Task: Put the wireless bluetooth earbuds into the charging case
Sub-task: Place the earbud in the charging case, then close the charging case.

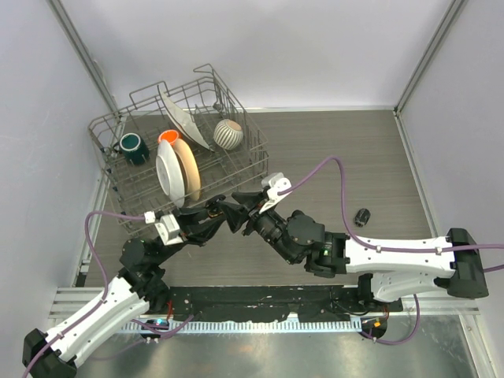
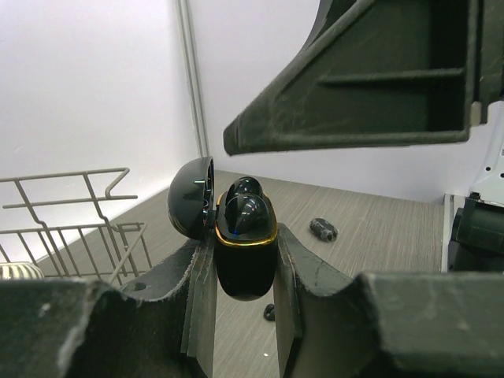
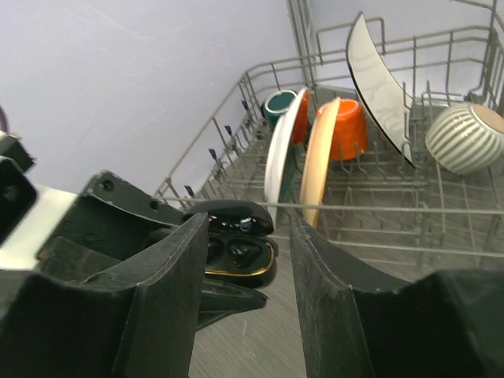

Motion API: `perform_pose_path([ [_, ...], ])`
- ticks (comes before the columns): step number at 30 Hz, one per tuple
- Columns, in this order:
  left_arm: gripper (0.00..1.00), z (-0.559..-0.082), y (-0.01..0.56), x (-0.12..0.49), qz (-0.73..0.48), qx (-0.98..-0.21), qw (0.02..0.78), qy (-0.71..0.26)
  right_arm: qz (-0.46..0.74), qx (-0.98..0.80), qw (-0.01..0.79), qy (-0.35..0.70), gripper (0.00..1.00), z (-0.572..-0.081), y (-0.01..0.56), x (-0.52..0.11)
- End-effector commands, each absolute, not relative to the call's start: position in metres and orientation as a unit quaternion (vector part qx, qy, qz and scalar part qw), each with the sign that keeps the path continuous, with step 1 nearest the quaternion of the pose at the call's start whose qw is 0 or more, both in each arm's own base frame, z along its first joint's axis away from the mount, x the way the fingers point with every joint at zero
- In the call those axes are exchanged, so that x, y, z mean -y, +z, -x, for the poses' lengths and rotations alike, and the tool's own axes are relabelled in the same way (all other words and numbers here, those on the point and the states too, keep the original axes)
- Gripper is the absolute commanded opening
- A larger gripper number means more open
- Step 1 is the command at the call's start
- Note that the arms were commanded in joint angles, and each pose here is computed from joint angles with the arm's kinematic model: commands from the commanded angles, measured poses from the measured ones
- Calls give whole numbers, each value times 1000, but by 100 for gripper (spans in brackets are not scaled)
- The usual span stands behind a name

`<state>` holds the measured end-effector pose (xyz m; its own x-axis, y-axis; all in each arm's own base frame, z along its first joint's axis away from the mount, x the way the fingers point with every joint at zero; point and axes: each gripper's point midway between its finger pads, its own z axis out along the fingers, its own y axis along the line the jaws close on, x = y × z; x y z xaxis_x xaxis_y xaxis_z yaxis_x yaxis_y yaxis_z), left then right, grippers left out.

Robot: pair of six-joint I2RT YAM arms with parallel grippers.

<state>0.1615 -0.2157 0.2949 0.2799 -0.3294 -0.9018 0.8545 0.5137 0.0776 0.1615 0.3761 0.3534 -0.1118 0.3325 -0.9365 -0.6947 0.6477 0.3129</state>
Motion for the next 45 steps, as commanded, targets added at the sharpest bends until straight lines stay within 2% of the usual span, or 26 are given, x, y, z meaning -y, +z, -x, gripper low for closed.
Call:
perform_pose_path([
  [1,0,-153,320,212,-292,-412,764,-402,96,-654,648,378,50,-172,366,-368],
  [5,0,-151,313,215,-299,-414,756,-410,109,-678,633,356,52,-175,369,-365],
  [8,0,-149,310,218,-304,-418,748,-417,89,-700,622,339,58,-183,367,-354],
  [9,0,-149,311,218,-305,-417,748,-417,46,-714,621,320,69,-206,373,-339],
  [12,0,-149,313,217,-304,-416,750,-415,-9,-767,571,293,74,-248,339,-308],
  [14,0,-148,316,218,-307,-413,751,-414,-34,-770,545,330,77,-252,337,-301],
  [15,0,-148,317,217,-309,-411,752,-413,-45,-775,539,328,84,-260,326,-293],
  [17,0,-147,317,218,-313,-412,749,-414,-58,-778,511,361,88,-259,325,-293],
  [23,0,-148,318,220,-315,-412,747,-416,-86,-827,423,361,89,-275,298,-284],
  [27,0,-147,321,223,-321,-410,743,-420,-98,-825,406,381,90,-277,314,-291],
  [29,0,-146,321,224,-324,-408,742,-423,-82,-806,419,409,90,-273,333,-294],
  [31,0,-145,322,225,-324,-404,742,-426,-62,-728,475,490,90,-262,385,-292],
  [32,0,-145,322,225,-322,-402,743,-427,-53,-722,475,500,90,-256,368,-290],
  [33,0,-143,325,224,-318,-397,745,-431,-59,-678,507,529,90,-256,391,-285],
  [34,0,-144,324,225,-318,-398,744,-432,-73,-670,511,533,90,-255,390,-280],
  [39,0,-142,324,234,-339,-395,730,-442,-30,-753,477,453,91,-262,358,-286],
  [45,0,-138,322,250,-375,-395,699,-463,45,-774,426,467,91,-247,348,-312],
])
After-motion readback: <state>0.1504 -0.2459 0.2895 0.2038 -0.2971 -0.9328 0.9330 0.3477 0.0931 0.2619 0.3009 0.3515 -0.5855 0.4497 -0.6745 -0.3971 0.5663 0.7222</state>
